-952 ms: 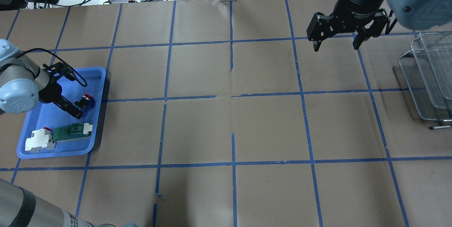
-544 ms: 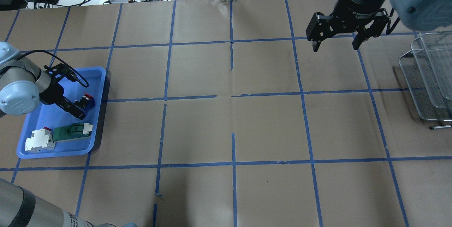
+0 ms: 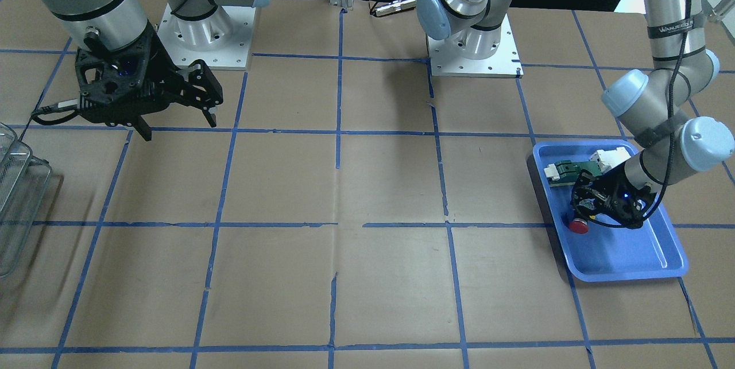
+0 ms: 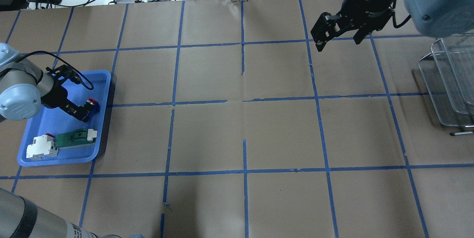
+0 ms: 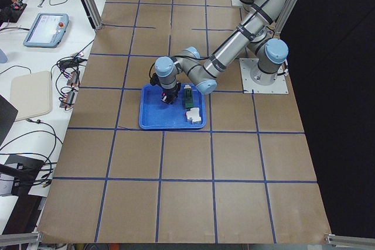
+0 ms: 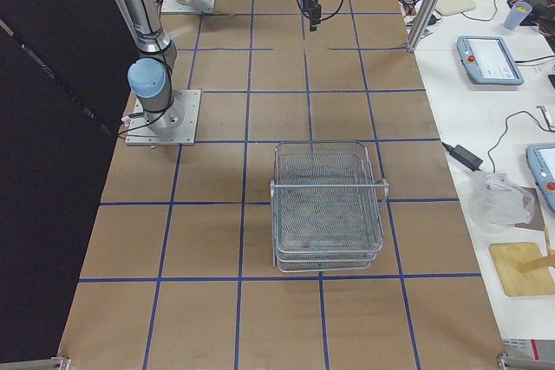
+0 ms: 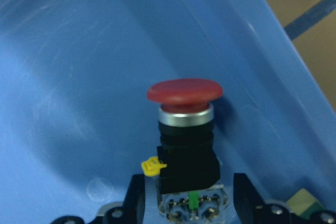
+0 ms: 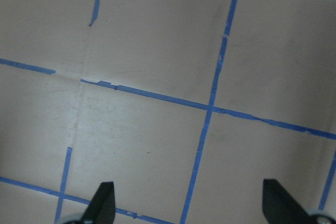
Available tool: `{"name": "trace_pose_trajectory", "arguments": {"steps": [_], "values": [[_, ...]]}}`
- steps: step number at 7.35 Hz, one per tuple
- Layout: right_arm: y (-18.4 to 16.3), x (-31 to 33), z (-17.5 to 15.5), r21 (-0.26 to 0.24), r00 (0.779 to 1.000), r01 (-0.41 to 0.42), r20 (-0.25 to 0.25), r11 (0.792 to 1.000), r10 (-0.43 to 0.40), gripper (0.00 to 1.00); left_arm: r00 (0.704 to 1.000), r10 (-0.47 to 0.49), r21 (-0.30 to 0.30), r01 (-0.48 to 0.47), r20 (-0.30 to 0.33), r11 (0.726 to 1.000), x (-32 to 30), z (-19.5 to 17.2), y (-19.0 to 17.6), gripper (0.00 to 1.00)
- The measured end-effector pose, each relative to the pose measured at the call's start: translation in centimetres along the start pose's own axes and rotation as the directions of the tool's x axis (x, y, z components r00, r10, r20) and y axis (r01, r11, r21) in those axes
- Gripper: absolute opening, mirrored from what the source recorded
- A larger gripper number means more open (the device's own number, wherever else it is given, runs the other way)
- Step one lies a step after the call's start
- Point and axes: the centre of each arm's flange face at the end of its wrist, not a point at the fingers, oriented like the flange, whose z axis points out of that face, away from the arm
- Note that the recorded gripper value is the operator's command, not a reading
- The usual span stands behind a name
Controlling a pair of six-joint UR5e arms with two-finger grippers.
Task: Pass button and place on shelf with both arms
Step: 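Lift the button with the left gripper toward the center while the right gripper approaches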
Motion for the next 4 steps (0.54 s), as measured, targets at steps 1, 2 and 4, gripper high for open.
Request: {"name": "trace_pose_trajectory", "arguments": {"steps": [1, 2, 4], "values": [[0.0, -0.5, 0.3, 0.018, 0.997, 0.061, 0.050, 0.998, -0.061, 1.00, 1.000, 0.002, 0.003, -0.002, 0.008, 1.000, -0.2, -0.4, -0.1, 0.00], [0.1, -0.8, 0.1, 0.037, 0.989, 0.128, 0.071, 0.991, -0.130, 1.00, 1.000, 0.006, 0.017, -0.007, 0.023, 1.000, -0.6, -1.4, -0.4, 0.00], [-0.1, -2.1, -0.6, 0.128, 0.934, 0.312, 0.141, 0.941, -0.329, 1.00, 0.997, 0.059, 0.077, -0.062, 0.041, 0.995, -1.3, -5.4, -1.8, 0.00]]}}
